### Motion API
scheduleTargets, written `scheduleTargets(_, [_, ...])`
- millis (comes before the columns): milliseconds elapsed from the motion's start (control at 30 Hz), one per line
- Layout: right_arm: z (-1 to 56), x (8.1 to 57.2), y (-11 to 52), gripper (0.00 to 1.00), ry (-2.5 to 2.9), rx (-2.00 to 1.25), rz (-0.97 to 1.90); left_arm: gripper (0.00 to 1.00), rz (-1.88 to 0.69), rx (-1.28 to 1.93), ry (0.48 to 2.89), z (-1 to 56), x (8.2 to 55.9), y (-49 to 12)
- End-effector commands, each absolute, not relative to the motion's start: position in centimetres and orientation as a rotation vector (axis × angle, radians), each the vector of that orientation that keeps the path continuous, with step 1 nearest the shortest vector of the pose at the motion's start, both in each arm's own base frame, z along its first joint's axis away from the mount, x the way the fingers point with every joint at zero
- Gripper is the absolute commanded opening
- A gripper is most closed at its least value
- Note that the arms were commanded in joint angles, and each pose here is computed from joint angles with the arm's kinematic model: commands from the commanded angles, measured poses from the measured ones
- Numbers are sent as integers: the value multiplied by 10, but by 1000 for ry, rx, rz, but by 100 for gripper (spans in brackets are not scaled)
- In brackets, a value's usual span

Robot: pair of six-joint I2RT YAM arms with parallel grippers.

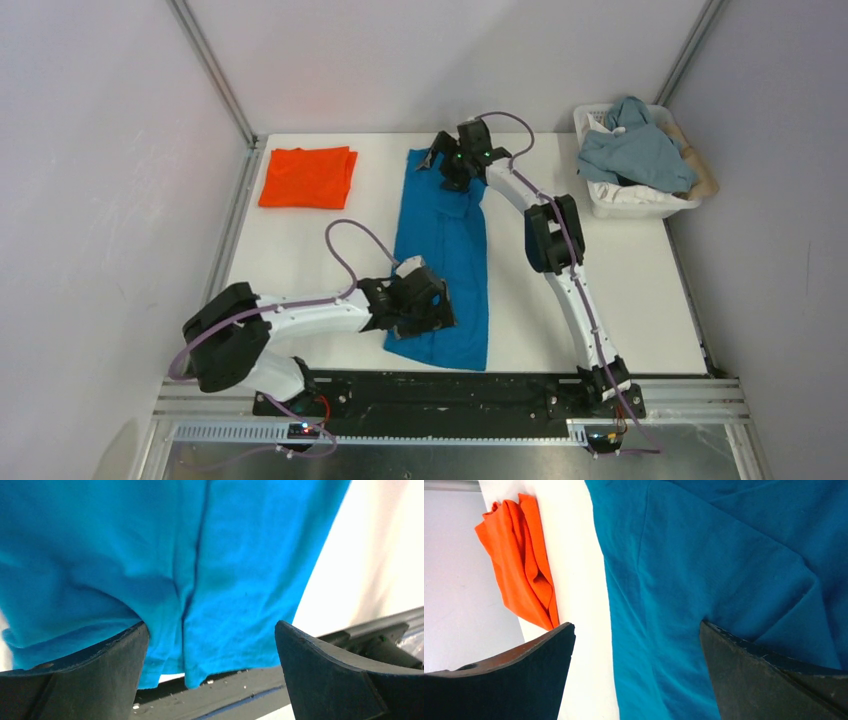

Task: Fold and stack the t-shirts
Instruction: Rotate the tshirt 90 degrees

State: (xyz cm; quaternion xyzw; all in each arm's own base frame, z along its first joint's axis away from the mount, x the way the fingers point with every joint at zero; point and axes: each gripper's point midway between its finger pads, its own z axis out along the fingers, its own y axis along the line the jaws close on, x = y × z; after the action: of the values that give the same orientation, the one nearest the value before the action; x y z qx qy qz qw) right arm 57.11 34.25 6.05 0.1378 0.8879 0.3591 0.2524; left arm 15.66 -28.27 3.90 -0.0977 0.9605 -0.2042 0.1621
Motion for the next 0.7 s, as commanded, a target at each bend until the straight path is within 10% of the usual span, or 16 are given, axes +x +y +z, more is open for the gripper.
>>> scheduleTargets(0, [87,595,360,99,2274,347,1035,100,-695,-231,2703,62,142,-311])
scheduleTargets(367, [257,551,338,99,2085,-52,867,100,-781,33,2542,118,118,-278])
scheduleTargets(667, [203,367,217,100,2272,102,601,99,-518,-132,2529,76,134,-179])
